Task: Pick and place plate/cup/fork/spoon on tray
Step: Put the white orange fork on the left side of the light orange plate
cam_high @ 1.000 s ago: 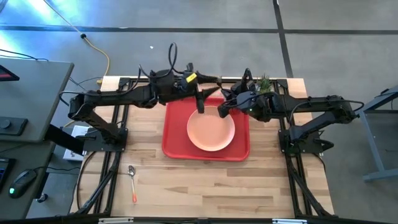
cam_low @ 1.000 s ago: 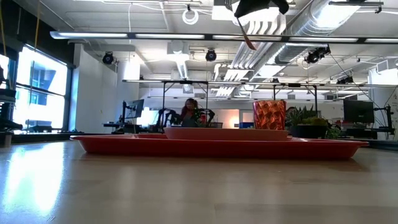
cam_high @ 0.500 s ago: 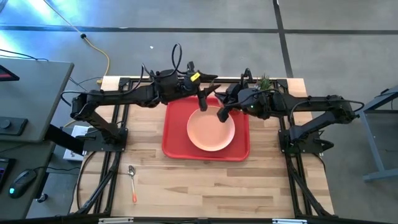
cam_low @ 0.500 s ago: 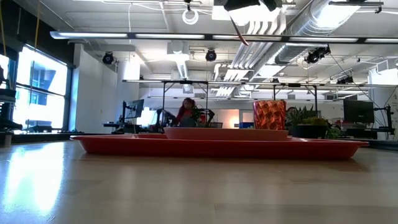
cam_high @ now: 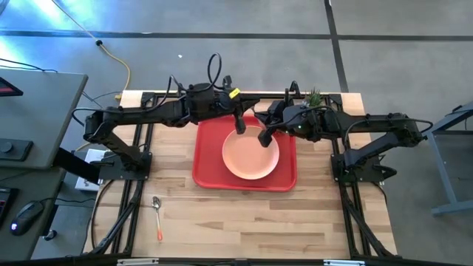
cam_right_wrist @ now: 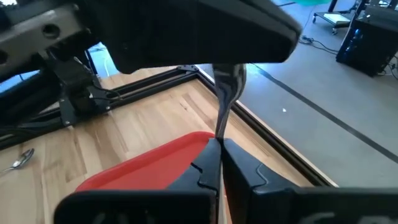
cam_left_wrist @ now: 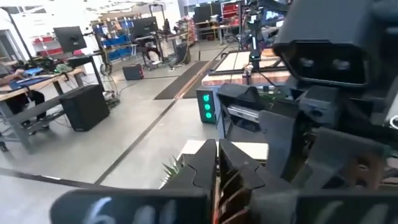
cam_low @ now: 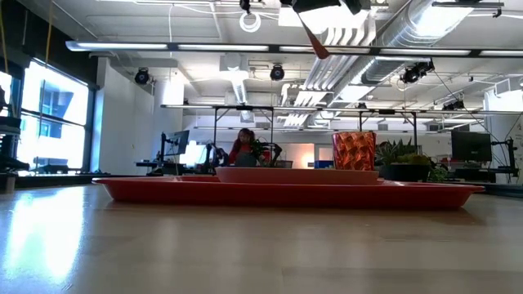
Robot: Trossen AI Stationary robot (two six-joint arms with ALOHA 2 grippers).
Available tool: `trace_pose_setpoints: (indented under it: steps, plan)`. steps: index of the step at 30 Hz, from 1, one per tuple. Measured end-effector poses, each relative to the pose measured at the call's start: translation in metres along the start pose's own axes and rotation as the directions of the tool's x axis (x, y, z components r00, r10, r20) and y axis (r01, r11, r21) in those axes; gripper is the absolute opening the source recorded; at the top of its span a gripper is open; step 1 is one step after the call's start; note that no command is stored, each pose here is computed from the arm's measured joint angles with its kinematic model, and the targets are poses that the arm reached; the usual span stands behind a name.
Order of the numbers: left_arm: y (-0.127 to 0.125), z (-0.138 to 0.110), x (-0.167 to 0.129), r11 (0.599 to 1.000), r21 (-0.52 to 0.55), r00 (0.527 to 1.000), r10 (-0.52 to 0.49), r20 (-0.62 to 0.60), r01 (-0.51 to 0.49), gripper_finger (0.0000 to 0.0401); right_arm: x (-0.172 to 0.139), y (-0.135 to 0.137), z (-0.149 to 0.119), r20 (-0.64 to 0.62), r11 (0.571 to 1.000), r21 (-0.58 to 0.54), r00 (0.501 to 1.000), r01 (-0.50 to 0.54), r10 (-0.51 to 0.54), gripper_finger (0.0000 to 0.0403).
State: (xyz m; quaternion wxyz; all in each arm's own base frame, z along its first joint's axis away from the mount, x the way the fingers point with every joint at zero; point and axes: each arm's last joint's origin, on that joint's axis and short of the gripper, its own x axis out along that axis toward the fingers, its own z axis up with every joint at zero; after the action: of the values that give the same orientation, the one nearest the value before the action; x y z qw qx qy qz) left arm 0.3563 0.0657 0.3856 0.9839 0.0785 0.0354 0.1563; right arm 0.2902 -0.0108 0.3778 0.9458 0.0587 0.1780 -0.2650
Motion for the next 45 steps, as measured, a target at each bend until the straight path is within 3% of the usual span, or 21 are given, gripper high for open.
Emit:
trace_pose_setpoints:
  steps: [8, 16, 27, 35, 45]
  plan:
    - [0.006, -0.002, -0.005, 1.0, -0.001, 0.998, 0.001, -0.056, -0.001, 0.0001, 0.004, -0.009, 0.0, -0.016, 0.998, 0.066, 1.0, 0.017, -0.016, 0.0008]
    - [0.026, -0.003, -0.03, 1.0, -0.024, 0.978, -0.021, -0.206, 0.016, 0.0, 0.007, -0.015, 0.001, -0.022, 0.995, 0.081, 0.999, 0.051, -0.049, 0.0045]
    - [0.058, -0.014, -0.063, 0.998, -0.058, 0.903, -0.012, -0.43, -0.014, 0.0, 0.01, -0.021, 0.002, -0.028, 0.991, 0.12, 0.998, 0.055, -0.052, 0.0052]
    - [0.08, -0.004, -0.093, 0.993, -0.069, 0.894, 0.053, -0.446, -0.093, 0.0, 0.01, -0.021, 0.001, -0.036, 0.992, 0.119, 0.999, 0.044, -0.04, 0.0052]
    - [0.082, -0.01, -0.087, 0.991, -0.08, 0.882, 0.056, -0.468, -0.106, 0.0, 0.014, -0.03, 0.003, -0.038, 0.989, 0.128, 0.997, 0.069, -0.065, 0.0052]
